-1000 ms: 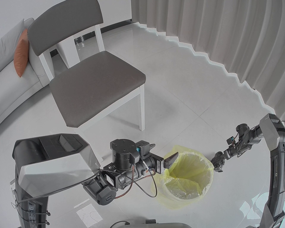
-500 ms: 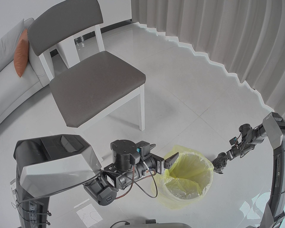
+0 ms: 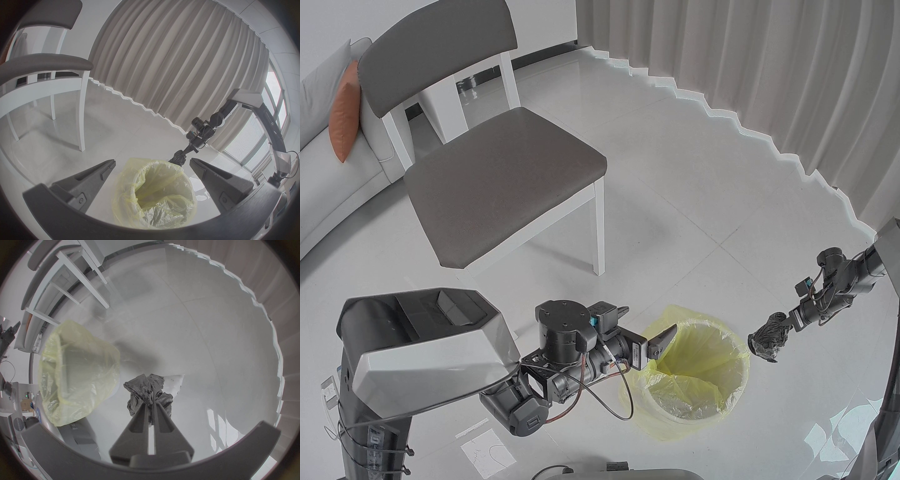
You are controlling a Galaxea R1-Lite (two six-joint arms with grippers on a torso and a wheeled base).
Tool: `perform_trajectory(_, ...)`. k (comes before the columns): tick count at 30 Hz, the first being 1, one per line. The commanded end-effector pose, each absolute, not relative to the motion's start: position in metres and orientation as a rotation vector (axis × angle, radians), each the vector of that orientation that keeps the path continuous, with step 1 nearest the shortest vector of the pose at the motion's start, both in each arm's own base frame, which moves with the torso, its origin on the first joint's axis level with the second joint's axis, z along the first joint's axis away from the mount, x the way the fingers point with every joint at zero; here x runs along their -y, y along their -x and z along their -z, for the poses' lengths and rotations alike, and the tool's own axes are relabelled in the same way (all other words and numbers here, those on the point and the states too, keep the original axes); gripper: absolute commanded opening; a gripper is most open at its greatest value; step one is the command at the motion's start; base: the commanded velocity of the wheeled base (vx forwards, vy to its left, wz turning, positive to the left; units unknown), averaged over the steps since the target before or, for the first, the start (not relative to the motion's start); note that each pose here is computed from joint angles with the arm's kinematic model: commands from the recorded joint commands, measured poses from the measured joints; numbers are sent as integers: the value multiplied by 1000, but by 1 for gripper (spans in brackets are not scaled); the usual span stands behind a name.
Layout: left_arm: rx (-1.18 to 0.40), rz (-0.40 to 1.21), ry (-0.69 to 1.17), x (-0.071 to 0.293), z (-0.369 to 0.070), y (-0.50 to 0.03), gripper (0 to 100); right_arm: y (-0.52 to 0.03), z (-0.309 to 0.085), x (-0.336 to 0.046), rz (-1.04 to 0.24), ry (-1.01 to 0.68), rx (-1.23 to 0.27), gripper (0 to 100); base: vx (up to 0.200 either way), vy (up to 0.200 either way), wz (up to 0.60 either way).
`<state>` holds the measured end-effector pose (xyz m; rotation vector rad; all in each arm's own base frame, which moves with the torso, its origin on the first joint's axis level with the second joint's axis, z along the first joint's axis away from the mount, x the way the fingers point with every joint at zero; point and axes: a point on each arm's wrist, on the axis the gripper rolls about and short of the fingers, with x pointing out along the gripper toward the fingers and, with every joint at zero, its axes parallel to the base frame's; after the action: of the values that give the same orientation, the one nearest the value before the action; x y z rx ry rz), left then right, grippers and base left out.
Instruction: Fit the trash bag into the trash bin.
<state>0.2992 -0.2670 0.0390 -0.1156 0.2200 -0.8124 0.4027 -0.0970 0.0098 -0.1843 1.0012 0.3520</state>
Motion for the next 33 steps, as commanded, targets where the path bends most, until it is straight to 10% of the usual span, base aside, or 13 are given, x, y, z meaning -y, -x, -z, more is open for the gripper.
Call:
perform_trajectory(1, -227, 795, 112, 265, -22, -304, 100, -374, -70, 87, -342, 246, -895, 0, 0, 0, 0)
perform_trajectory(15, -214, 755, 116, 251, -14, -313, 100, -312, -187, 22, -422, 416, -602, 0, 0, 0, 0)
perform_trajectory(33, -222, 719, 113, 242, -2, -321, 100, -270, -196, -72, -722, 515, -513, 0, 0, 0, 0)
